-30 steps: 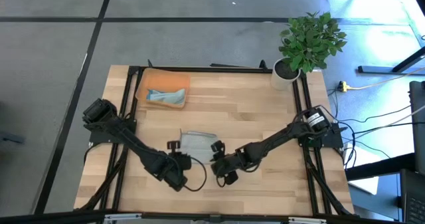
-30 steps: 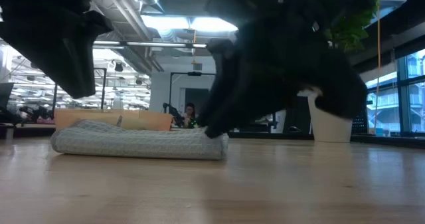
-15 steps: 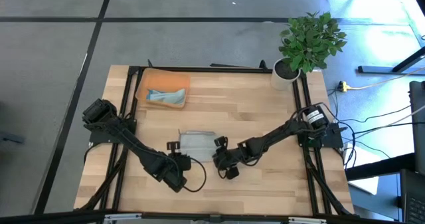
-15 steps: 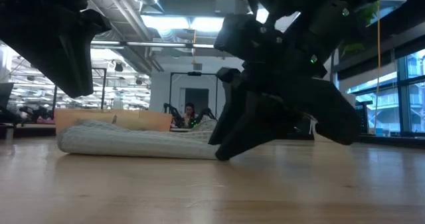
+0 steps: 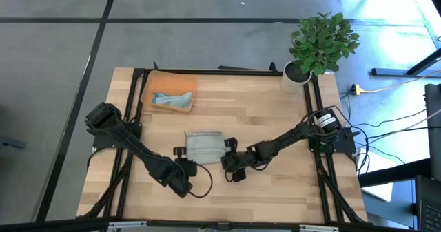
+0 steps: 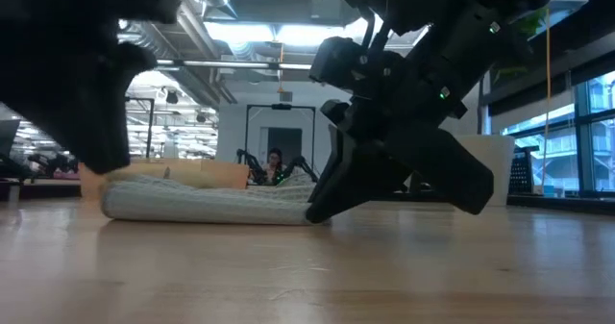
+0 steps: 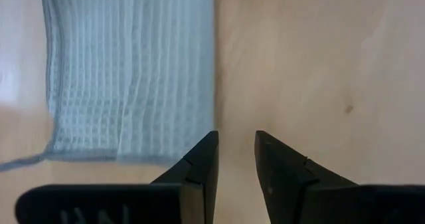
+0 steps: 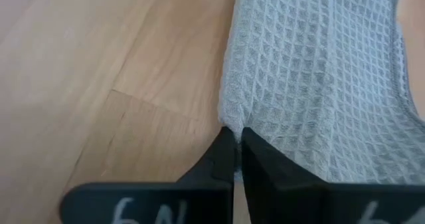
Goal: Roll microfiber towels into tight, uniform cylinder then place into a basket
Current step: Roll the gray microfiber cloth
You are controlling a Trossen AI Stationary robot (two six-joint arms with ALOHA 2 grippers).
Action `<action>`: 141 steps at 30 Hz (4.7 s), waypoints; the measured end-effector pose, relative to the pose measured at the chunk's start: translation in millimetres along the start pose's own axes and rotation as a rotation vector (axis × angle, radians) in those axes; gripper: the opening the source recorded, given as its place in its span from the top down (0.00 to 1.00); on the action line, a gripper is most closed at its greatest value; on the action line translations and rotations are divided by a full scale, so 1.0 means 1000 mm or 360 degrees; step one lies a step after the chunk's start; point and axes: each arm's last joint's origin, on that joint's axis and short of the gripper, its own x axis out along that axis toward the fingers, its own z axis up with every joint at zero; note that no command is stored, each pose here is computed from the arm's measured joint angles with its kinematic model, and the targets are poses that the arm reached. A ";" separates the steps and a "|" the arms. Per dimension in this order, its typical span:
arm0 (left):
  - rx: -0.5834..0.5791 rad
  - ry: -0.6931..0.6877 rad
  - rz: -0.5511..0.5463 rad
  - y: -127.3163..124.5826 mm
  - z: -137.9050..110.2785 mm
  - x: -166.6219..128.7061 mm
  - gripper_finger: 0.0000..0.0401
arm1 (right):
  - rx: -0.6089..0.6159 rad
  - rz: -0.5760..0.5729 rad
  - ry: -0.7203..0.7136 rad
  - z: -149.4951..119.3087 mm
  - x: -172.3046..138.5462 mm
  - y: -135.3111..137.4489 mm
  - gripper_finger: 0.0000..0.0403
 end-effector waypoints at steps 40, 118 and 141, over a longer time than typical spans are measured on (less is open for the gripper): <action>-0.0084 0.0084 -0.0142 0.008 -0.031 0.036 0.99 | 0.0138 0.0293 0.0073 0.021 -0.007 0.003 0.97; -0.0119 0.0491 -0.1293 -0.010 0.018 0.003 1.00 | 0.1005 0.1345 0.0287 0.063 -0.013 -0.033 0.97; 0.0013 0.0390 -0.1415 -0.012 0.023 0.002 1.00 | 0.1198 0.0950 0.0185 0.062 -0.003 -0.058 0.97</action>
